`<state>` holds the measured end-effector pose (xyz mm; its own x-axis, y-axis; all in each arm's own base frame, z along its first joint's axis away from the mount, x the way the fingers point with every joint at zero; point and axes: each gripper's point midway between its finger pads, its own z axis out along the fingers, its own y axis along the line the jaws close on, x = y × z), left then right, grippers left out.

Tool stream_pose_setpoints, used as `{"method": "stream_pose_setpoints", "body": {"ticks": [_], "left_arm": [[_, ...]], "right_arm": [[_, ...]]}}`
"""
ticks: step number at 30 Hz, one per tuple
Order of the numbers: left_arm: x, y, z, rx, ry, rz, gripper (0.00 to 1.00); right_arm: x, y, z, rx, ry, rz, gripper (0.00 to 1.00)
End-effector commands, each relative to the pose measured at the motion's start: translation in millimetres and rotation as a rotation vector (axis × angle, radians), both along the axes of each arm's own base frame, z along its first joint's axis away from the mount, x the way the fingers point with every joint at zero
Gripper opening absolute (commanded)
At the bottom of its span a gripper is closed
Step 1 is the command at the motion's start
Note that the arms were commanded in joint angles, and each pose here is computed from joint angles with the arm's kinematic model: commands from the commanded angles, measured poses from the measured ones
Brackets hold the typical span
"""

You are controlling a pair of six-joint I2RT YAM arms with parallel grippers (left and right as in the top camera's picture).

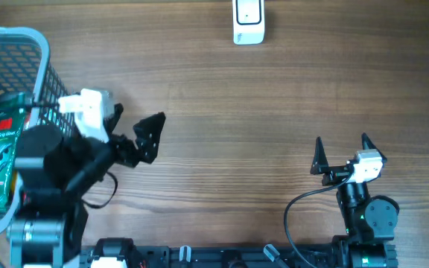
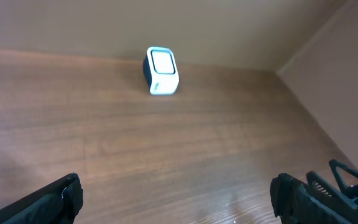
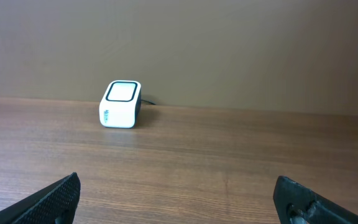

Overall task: Scan the item barcode
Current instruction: 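Reach into the basket and grasp the green-capped jar with the left gripper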

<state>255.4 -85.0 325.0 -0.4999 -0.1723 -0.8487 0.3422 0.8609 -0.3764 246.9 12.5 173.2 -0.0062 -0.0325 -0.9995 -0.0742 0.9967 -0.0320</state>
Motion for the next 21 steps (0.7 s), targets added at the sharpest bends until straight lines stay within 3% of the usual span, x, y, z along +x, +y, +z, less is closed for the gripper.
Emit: {"method": "stream_pose_setpoints", "body": {"ticks": [1,6,8,14,21], "left_arm": [[9,2,7,-0.013,0.027,0.013,1.00],[28,28,30,0.041,0.066,0.176,1.00],[36,51,44,0.071,0.095,0.317,1.00],[33,101,62,0.106,0.191,0.631,1.00],[27,109,65,0.127,0.191,0.677,1.00]], "right_arm": [[0,-2,1,-0.017,-0.008,-0.011,1.00],[0,-2,1,-0.018,-0.008,-0.012,1.00],[0,-2,1,-0.018,-0.008,-0.011,1.00],[0,-2,1,-0.018,-0.008,-0.012,1.00],[0,-2,1,-0.017,-0.008,-0.012,1.00]]}}
